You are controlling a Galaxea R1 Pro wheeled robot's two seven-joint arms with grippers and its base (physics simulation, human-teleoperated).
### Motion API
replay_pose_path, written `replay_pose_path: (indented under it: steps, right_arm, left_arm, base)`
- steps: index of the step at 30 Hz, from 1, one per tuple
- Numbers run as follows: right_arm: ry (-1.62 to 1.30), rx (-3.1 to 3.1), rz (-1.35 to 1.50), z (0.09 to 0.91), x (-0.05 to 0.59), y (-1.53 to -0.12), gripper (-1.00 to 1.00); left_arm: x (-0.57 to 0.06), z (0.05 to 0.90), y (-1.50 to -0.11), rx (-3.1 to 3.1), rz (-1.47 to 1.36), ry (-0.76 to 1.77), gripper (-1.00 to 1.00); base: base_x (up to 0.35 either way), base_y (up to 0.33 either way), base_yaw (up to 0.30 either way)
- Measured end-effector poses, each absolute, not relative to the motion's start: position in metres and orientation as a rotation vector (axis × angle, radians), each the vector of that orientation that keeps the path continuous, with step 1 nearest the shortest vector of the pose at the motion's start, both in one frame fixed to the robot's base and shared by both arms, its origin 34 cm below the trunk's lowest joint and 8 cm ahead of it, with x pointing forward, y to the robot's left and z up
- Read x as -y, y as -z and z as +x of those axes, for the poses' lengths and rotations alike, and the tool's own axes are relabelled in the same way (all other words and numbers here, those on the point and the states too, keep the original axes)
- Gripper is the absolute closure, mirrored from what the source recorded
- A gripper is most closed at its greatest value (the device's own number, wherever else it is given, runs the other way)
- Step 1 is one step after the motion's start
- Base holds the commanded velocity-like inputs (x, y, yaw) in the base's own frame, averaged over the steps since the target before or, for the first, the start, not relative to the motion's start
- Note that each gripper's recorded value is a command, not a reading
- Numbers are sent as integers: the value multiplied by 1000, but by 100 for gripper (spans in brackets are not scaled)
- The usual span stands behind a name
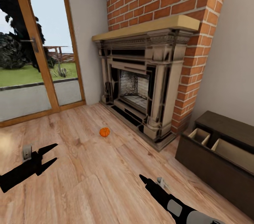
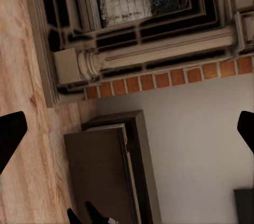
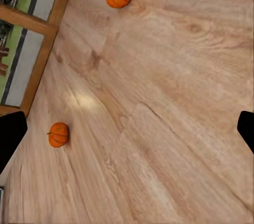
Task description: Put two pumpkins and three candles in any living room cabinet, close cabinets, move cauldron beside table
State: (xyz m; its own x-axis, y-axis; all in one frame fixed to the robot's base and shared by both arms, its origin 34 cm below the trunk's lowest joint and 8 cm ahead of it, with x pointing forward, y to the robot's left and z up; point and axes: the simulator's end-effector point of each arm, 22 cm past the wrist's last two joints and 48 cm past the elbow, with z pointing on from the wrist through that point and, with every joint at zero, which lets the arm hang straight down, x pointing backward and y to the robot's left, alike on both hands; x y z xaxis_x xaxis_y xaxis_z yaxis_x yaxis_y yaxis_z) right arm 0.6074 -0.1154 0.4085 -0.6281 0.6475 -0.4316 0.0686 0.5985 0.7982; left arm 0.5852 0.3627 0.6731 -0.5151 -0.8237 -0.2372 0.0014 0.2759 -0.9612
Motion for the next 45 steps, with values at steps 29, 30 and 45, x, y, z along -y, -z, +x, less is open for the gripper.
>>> replay_pose_path:
  steps: [29, 30, 45]
  right_arm:
    - [-207, -2617, 212, 591, 83, -392, -100]
    - [-209, -2621, 209, 590, 82, -392, -100]
    - [-316, -2764, 153, 593, 47, -437, -100]
  left_arm:
    - [-390, 584, -667, -1813, -754, 1250, -100]
    - [-390, 585, -667, -1815, -755, 1246, -100]
    - [-461, 574, -621, -1969, -907, 982, -100]
  base:
    - [239, -5, 231]
    - [52, -17, 240]
    - [6, -2, 274]
